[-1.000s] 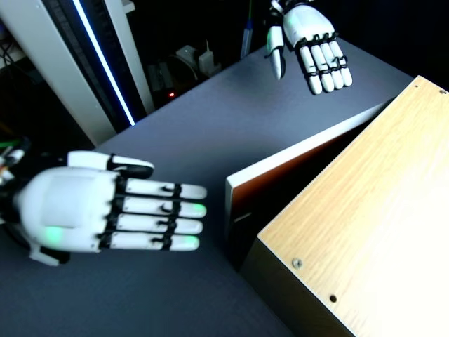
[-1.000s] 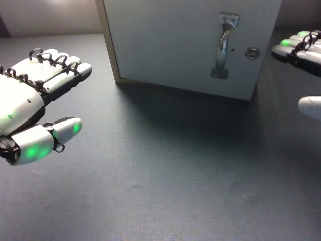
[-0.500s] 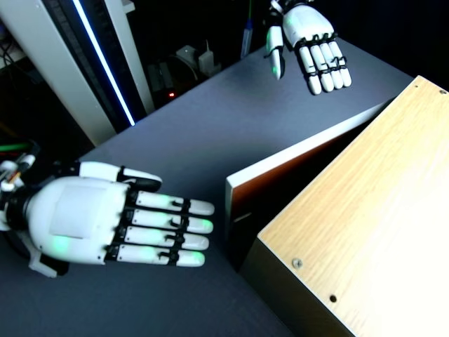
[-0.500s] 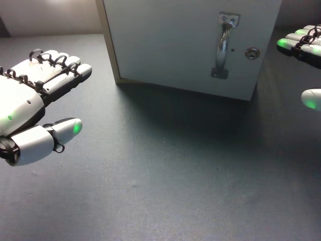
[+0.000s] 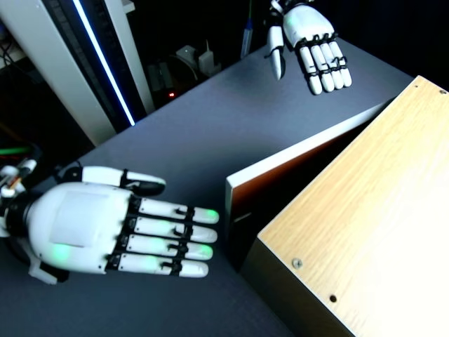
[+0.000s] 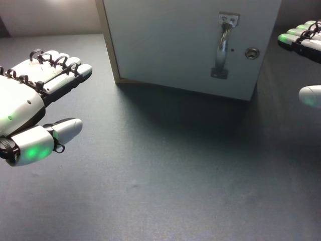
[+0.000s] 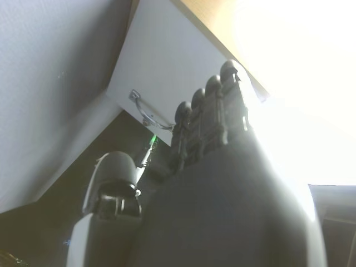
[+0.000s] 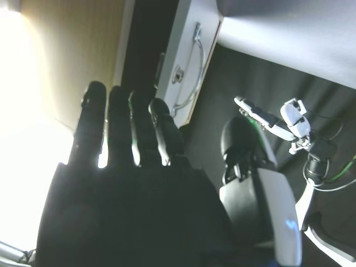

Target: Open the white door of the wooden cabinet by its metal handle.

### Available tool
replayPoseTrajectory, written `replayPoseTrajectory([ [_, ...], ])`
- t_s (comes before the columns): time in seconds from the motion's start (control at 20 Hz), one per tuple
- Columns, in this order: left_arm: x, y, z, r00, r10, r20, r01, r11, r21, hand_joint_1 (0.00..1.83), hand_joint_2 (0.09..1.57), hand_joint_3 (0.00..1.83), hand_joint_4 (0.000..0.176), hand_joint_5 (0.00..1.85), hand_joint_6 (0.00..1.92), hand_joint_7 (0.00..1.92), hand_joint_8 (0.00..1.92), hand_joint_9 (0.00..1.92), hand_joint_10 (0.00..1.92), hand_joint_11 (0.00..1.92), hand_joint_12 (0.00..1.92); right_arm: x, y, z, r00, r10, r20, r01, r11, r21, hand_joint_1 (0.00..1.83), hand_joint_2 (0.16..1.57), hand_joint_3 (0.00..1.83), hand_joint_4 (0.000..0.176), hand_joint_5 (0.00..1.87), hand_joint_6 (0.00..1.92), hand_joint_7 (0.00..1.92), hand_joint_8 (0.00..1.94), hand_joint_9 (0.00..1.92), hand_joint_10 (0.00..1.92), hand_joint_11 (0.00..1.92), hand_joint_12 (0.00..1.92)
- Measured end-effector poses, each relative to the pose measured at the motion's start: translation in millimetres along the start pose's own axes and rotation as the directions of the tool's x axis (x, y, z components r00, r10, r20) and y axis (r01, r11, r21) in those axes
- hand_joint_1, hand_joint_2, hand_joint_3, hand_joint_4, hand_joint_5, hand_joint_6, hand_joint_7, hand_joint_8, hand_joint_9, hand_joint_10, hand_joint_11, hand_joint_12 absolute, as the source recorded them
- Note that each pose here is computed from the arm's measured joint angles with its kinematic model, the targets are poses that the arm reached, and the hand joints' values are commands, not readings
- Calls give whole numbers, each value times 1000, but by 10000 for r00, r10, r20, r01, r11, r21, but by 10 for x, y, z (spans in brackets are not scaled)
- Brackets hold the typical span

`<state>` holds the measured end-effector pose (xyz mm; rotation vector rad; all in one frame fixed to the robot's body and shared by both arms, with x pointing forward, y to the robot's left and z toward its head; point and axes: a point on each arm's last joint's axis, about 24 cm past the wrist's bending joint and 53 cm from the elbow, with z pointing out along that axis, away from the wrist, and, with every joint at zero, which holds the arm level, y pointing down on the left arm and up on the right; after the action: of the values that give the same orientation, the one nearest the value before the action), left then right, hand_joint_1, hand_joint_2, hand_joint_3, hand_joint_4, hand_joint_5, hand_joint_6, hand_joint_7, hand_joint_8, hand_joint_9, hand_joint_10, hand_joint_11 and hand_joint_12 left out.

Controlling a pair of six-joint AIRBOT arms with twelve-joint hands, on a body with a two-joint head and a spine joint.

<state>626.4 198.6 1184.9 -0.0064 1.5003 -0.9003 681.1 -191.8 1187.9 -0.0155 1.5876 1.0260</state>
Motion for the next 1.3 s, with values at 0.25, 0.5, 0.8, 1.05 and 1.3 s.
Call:
replayPoseTrajectory([
  [0.25, -5, -1, 0, 10000, -4, 20, 3, 10000, 5, 0, 1510, 0, 0, 77, 4, 42, 5, 25, 7, 35, 18, -81, -29, 87, 9998, -49, 213, 48, 10000, 72, 0, 1341, 0, 0, 0, 0, 0, 0, 0, 0, 0, 0],
  [0.5, -3, 7, -5, 10000, -39, 20, 39, 10000, -21, 0, 1510, 0, 0, 72, 0, 31, 0, 15, 0, 32, 16, -82, 17, 162, 9996, -49, 284, 50, 10000, -44, 0, 1348, 0, 0, 0, 0, 0, 0, 0, 0, 0, 0],
  [0.8, -5, -3, -5, 10000, -23, 28, 23, 10000, 21, 0, 1526, 6, 0, 92, 8, 58, 9, 41, 10, 50, 23, -118, 63, 247, 9992, -161, 371, 167, 9997, -168, 0, 1323, 0, 0, 0, 0, 0, 0, 0, 0, 0, 0],
  [1.05, 9, 11, -31, 9999, -131, 3, 131, 9999, 12, 0, 1527, 5, 0, 91, 4, 62, 7, 44, 7, 53, 23, -18, 155, 255, 9998, -47, 187, 54, 9994, -350, 0, 1465, 11, 0, 0, 0, 0, 0, 0, 0, 0, 0],
  [1.3, 15, 25, -41, 9998, -192, 0, 192, 9998, -38, 0, 1538, 7, 0, 91, 2, 59, 2, 36, 1, 37, 16, 24, 317, 197, 9999, -65, 131, 75, 9967, -805, 20, 1502, 7, 0, 0, 0, 0, 0, 0, 0, 0, 0],
])
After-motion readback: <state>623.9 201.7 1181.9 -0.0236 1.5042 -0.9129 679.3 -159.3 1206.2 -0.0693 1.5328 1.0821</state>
